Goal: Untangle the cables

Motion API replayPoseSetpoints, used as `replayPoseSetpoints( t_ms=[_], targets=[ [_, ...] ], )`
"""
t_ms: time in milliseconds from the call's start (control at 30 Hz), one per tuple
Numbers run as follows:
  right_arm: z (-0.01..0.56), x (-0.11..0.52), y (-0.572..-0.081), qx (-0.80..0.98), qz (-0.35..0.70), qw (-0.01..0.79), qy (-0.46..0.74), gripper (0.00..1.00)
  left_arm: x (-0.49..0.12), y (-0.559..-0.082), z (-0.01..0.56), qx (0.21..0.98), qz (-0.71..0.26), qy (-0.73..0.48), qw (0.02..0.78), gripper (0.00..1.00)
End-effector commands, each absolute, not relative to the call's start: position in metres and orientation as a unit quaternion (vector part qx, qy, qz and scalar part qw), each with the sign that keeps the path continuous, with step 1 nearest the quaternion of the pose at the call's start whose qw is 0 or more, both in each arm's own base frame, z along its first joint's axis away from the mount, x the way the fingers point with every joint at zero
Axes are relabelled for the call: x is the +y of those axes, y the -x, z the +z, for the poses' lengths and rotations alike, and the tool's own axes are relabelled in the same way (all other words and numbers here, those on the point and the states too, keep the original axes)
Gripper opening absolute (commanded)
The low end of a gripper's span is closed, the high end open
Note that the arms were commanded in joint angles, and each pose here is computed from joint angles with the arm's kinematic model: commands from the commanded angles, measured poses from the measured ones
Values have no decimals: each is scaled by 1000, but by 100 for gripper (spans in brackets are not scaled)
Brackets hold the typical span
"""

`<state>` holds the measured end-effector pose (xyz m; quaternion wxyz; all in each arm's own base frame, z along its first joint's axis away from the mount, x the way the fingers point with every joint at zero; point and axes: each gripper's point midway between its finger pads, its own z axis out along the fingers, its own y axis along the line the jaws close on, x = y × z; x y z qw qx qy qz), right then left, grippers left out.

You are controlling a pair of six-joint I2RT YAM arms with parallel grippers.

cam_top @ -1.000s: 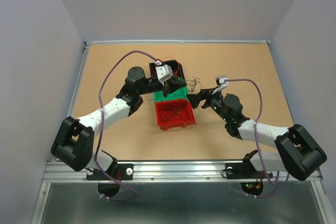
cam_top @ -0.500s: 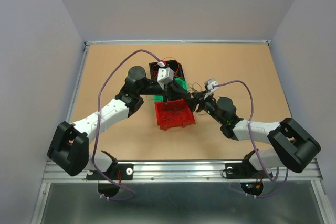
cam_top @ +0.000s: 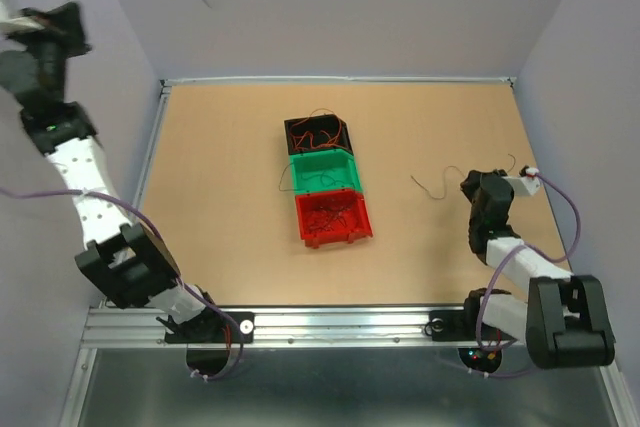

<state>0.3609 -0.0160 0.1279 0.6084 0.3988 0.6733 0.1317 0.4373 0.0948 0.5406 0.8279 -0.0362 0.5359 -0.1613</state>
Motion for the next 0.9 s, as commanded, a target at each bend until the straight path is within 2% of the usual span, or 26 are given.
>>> replayPoseSetpoints(
  t_ms=[0, 33, 100, 133, 200, 233, 300, 500, 633, 867],
  targets=[
    [137, -7, -345, 633, 199, 590, -460, 1, 125, -429, 527, 550, -223, 81, 800, 0],
    [139, -5, -346, 635, 203, 591, -454, 1, 126, -427, 522, 554, -201, 71, 805, 0],
    [143, 0, -348, 641, 208, 592, -442, 1, 62, -433, 519, 559, -212, -3, 802, 0],
    [141, 2, -348, 645, 208, 590, -439, 1, 44, -432, 516, 563, -160, -49, 809, 0],
    [144, 7, -350, 653, 216, 590, -424, 1, -32, -431, 515, 559, -156, -124, 805, 0],
    [147, 11, -352, 662, 214, 595, -401, 1, -47, -428, 512, 559, -125, -144, 807, 0],
    [151, 20, -355, 673, 228, 595, -376, 0, -101, -420, 509, 550, -144, -196, 799, 0],
    [149, 29, -356, 685, 237, 588, -359, 0, -160, -429, 454, 615, -137, -261, 732, 0],
    [151, 32, -356, 689, 239, 589, -349, 1, -195, -417, 393, 648, -125, -334, 673, 0],
    [151, 39, -357, 696, 244, 587, -335, 2, -246, -369, 296, 639, -149, -432, 619, 0]
  ],
)
